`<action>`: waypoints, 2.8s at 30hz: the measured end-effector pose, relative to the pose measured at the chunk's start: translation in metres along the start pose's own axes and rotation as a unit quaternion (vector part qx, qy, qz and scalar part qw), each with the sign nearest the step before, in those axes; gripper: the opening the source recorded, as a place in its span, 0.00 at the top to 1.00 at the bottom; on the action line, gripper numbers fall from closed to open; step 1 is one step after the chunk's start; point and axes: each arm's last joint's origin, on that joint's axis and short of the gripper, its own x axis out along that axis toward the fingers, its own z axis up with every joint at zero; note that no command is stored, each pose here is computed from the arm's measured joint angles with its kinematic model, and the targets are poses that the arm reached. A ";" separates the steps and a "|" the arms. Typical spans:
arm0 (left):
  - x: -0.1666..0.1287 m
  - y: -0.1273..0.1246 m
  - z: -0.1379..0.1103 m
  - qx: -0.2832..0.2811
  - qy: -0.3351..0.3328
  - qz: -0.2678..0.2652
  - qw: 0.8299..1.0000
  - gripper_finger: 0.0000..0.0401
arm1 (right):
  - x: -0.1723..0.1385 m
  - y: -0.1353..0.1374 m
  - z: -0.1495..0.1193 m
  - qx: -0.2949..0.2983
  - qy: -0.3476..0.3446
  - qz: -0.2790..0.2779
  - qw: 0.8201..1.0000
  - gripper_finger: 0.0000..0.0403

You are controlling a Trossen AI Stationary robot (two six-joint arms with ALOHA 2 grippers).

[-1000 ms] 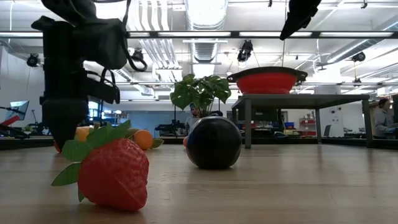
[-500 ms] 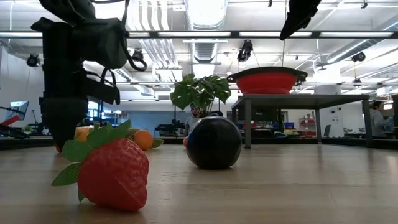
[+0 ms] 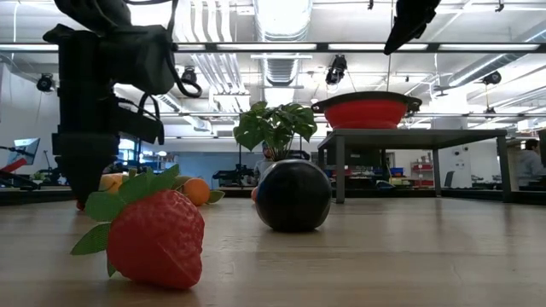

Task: Pick & Place Fruit
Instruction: Put the strawberry into the red strainer bowl on the shelf

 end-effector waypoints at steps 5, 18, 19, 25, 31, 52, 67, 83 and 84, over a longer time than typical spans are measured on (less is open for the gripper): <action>-0.006 0.001 -0.001 -0.003 -0.021 -0.015 1.000 0.61 | 0.002 0.001 -0.001 0.000 0.001 0.018 1.000 0.69; -0.054 -0.008 0.022 -0.051 -0.358 -0.237 0.902 0.62 | 0.031 0.040 0.002 -0.068 -0.104 0.222 0.967 0.64; -0.058 -0.009 0.024 -0.048 -0.385 -0.254 0.886 0.62 | 0.033 0.045 0.002 -0.076 -0.111 0.227 0.964 0.65; -0.080 -0.015 0.035 0.006 -0.516 -0.288 0.807 0.62 | 0.046 0.069 0.003 -0.105 -0.163 0.256 0.947 0.69; -0.091 -0.025 0.048 0.053 -0.597 -0.272 0.753 0.62 | 0.056 0.089 0.003 -0.123 -0.227 0.277 0.926 0.70; -0.130 -0.080 0.144 0.100 -0.621 -0.205 0.750 0.62 | 0.067 0.107 0.004 -0.137 -0.274 0.279 0.910 0.66; -0.146 -0.083 0.160 0.117 -0.623 -0.182 0.752 0.62 | 0.069 0.105 -0.001 -0.142 -0.250 0.258 0.922 0.77; -0.146 -0.079 0.162 0.111 -0.622 -0.180 0.754 0.62 | 0.067 0.105 -0.002 -0.145 -0.249 0.257 0.922 0.98; -0.146 -0.079 0.162 0.111 -0.622 -0.180 0.754 0.62 | 0.067 0.105 -0.002 -0.145 -0.249 0.257 0.922 0.98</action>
